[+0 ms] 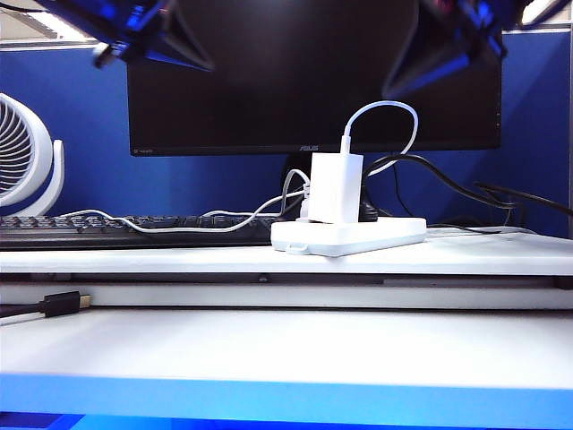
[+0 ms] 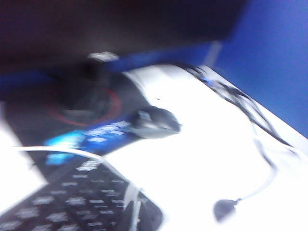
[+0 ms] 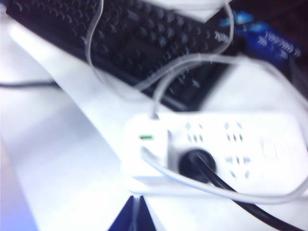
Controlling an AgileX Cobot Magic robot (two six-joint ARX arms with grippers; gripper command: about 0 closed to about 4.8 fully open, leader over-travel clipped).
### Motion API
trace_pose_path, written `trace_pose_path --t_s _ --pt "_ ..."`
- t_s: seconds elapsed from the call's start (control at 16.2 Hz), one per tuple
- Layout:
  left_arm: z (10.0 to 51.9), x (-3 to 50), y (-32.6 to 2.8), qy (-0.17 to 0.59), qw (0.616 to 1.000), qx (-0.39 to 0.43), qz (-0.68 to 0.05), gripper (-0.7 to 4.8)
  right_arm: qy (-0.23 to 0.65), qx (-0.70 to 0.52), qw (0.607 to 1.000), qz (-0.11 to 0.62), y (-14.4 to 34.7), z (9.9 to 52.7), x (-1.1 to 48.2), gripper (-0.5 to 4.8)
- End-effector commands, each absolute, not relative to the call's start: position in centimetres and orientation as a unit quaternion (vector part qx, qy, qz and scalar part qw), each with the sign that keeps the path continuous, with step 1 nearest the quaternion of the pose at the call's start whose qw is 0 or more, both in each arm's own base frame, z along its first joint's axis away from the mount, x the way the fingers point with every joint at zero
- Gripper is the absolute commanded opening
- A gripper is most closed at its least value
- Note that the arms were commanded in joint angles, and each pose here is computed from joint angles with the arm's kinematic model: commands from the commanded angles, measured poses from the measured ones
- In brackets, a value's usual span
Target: Unplug the white charger from the socket, then place it next to the socket.
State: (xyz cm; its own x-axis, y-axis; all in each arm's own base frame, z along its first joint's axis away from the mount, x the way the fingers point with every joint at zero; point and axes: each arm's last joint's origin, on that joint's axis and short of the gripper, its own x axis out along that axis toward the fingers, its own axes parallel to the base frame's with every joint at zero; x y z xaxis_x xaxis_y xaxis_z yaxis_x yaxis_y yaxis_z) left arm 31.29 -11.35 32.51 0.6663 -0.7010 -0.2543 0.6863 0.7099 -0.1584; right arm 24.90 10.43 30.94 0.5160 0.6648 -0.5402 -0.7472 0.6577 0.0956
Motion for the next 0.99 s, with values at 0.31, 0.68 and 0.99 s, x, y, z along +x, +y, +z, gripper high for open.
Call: trace_pose_path --t_s 0.31,0.68,0.99 --pt "31.1 32.1 -11.7 0.164 0.904 0.005 -0.394 -0.05 0.275 -0.089 0.851 0.439 12.9 28.9 26.7 3.02" --pt "30.5 32.3 -11.9 0.166 0.894 0.023 -0.415 -0.05 0.284 -0.088 0.848 0.439 13.5 27.3 28.1 3.02" --pt "30.5 32.3 -11.9 0.167 0.894 0.023 -0.415 -0.05 0.289 -0.091 0.843 0.445 14.5 25.8 29.1 3.02"
